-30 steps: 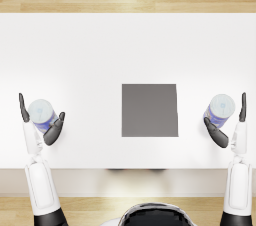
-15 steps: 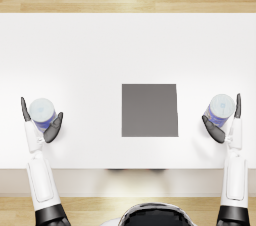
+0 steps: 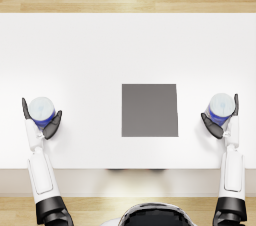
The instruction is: Pick up the blue can on the left and place it in the middle, then pick up the blue can on the right and place it on top of the can in the middle
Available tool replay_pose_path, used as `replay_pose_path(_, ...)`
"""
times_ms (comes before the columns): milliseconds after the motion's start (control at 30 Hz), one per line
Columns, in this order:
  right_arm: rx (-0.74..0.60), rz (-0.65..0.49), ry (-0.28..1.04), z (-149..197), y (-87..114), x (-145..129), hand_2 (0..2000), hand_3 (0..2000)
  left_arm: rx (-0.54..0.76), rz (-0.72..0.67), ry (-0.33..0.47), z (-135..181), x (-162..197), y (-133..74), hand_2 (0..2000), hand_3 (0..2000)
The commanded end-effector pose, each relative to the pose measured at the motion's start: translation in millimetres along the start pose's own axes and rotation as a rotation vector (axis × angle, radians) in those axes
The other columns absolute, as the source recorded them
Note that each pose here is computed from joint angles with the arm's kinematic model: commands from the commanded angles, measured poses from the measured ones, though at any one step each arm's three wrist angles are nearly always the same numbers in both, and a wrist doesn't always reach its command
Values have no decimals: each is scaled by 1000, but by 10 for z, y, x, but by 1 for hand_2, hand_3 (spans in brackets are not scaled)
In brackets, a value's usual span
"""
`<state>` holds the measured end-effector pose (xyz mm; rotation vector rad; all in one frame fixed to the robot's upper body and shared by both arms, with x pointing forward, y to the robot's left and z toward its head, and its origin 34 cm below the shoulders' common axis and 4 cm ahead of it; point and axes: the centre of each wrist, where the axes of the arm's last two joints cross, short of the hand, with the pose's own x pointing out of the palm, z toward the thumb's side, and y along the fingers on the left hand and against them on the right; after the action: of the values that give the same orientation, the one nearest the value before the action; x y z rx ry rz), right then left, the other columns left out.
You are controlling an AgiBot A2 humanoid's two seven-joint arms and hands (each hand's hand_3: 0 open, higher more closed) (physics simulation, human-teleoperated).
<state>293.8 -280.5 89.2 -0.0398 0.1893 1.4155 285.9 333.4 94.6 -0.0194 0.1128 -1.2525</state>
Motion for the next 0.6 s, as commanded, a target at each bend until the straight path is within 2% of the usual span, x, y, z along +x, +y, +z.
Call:
replay_pose_path(33,-9,-6,-10,67,-93,-1,0,0,-5,9,-11,29,-10,88,0,0)
replay_pose_path(67,-20,-4,-10,86,-71,3,1361,327,8,11,-14,58,-15,77,1361,327)
replay_pose_path(100,-30,7,-11,105,-60,-2,2000,653,16,-9,-15,77,-19,67,2000,653)
replay_pose_path(167,-59,59,-11,184,-45,-6,2000,1307,49,-68,-7,158,28,35,2000,1307)
replay_pose_path(200,-74,59,-14,215,-42,0,2000,1520,67,-80,-7,199,44,27,2000,1520)
replay_pose_path(300,-162,52,-14,418,16,22,2000,1520,195,-117,8,492,174,-69,2000,1520)
replay_pose_path(433,-367,107,-3,927,169,168,2000,1520,379,-291,44,949,674,-234,2000,1520)
replay_pose_path(600,-514,139,-6,1301,270,242,2000,1520,438,-507,48,1146,1365,-291,2000,1520)
